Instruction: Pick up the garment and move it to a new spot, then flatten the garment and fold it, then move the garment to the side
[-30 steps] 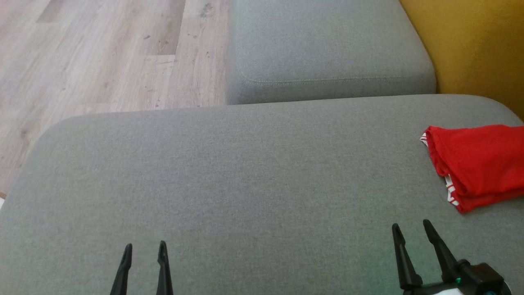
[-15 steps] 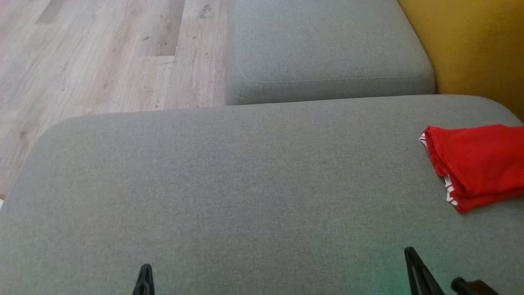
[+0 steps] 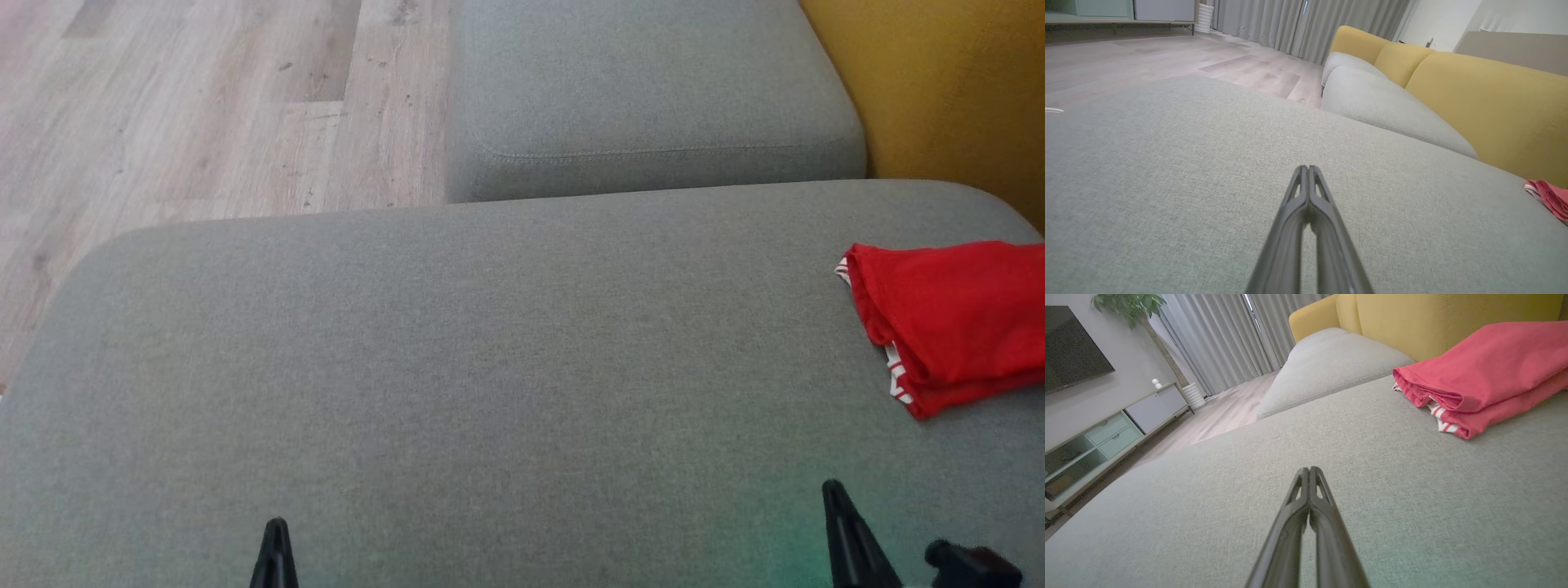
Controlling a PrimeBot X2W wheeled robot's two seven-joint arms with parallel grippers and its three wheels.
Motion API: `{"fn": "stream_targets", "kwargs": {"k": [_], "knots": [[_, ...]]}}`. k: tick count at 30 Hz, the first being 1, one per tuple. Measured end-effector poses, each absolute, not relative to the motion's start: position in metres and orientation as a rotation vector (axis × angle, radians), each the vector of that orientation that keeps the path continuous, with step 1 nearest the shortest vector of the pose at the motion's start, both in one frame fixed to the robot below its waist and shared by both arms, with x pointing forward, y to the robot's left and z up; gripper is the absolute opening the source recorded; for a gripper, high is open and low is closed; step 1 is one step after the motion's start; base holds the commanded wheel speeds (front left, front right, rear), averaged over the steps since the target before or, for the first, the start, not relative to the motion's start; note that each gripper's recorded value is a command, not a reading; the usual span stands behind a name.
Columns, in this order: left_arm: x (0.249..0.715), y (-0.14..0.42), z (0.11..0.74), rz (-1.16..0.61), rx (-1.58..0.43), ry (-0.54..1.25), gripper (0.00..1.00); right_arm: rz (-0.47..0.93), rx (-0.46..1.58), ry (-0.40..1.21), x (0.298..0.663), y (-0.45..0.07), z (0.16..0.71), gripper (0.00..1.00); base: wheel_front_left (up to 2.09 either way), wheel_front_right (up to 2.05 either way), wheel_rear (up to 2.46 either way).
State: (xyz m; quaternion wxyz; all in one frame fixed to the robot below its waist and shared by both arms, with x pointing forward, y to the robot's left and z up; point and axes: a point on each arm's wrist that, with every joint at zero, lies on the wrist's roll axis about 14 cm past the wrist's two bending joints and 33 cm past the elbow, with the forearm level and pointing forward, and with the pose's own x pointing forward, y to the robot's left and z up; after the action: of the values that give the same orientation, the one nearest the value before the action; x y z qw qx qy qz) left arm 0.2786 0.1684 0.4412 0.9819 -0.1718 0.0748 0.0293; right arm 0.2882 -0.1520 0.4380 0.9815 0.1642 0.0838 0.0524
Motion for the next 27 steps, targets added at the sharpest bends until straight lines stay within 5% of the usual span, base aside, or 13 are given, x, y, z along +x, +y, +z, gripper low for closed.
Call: {"fn": "stream_targets", "kwargs": {"k": [27], "knots": [[0.299,0.176,0.439,0.104,-0.654,0.184,0.0,-0.002,0.635,0.173,0.308,-0.171,0.442,0.0,0.0,0.0,0.0]]}}
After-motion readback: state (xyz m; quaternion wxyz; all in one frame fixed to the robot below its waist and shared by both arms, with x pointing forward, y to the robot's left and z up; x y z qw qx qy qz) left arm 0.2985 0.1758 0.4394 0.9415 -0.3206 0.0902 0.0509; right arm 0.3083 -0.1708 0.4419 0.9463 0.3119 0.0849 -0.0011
